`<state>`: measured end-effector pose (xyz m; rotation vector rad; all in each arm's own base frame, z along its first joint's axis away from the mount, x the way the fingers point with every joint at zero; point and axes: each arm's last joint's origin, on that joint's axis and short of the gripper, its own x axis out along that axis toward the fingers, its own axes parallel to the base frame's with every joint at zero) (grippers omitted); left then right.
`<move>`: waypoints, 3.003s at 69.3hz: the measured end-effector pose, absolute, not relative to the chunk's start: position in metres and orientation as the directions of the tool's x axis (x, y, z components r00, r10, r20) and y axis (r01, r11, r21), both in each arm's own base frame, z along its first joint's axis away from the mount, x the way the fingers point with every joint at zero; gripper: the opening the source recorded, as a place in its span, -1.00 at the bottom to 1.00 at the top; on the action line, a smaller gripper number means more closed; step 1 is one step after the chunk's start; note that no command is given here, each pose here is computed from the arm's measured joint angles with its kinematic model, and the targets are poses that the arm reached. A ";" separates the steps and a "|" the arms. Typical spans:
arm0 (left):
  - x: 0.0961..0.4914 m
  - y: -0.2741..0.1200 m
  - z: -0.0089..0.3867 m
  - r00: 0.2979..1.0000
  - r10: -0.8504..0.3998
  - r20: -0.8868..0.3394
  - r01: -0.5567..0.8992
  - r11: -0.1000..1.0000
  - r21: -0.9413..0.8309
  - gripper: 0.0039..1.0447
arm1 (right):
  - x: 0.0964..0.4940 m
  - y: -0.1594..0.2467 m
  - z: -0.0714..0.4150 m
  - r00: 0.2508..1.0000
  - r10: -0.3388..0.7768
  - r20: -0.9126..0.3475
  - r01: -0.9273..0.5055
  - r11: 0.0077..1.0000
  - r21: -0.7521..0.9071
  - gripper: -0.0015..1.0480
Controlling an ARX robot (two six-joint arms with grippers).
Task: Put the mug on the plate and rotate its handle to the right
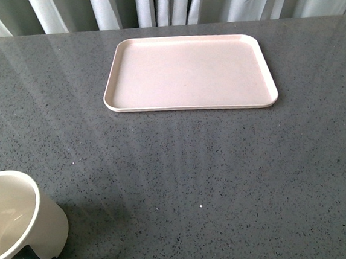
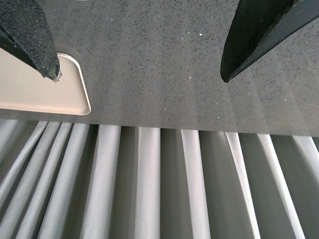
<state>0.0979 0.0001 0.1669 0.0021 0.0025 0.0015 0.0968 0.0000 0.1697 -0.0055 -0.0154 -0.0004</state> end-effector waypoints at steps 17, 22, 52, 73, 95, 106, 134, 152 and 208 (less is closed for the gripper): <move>0.098 0.000 0.167 1.000 0.002 -0.002 -0.002 1.000 0.002 0.83 | 0.097 0.000 0.170 1.000 0.000 0.015 0.000 1.000 -0.006 0.82; 0.098 0.000 0.167 1.000 0.002 -0.002 -0.002 1.000 0.002 0.83 | 0.097 0.000 0.170 1.000 0.000 0.015 0.000 1.000 -0.006 0.82; 0.139 -0.009 0.173 0.615 -0.271 -0.741 0.195 0.962 -0.190 0.83 | 0.097 0.000 0.170 1.000 0.000 0.015 0.000 1.000 -0.004 0.82; 0.169 -0.016 0.147 0.501 -0.235 -0.833 0.242 0.962 -0.126 0.83 | 0.097 0.000 0.170 1.000 0.000 0.015 0.000 1.000 -0.004 0.82; 0.184 -0.028 0.134 0.464 -0.245 -0.851 0.266 0.955 -0.129 0.83 | 0.097 0.000 0.170 1.000 0.000 0.015 0.000 1.000 -0.004 0.82; 0.189 -0.027 0.133 0.464 -0.239 -0.853 0.249 0.959 -0.134 0.83 | 0.097 0.000 0.170 1.000 0.000 0.015 0.000 1.000 -0.004 0.82; 0.192 -0.022 0.137 0.470 -0.215 -0.856 0.217 0.968 -0.124 0.83 | 0.097 0.000 0.170 1.000 0.000 0.015 0.000 1.000 -0.004 0.82; 0.192 -0.020 0.137 0.466 -0.194 -0.863 0.196 0.974 -0.113 0.83 | 0.097 0.000 0.170 1.000 0.000 0.015 0.000 1.000 -0.004 0.82; 0.203 -0.023 0.114 0.411 -0.150 -0.899 0.151 0.984 -0.095 0.02 | 0.097 0.000 0.170 1.000 0.000 0.015 0.000 1.000 -0.004 0.82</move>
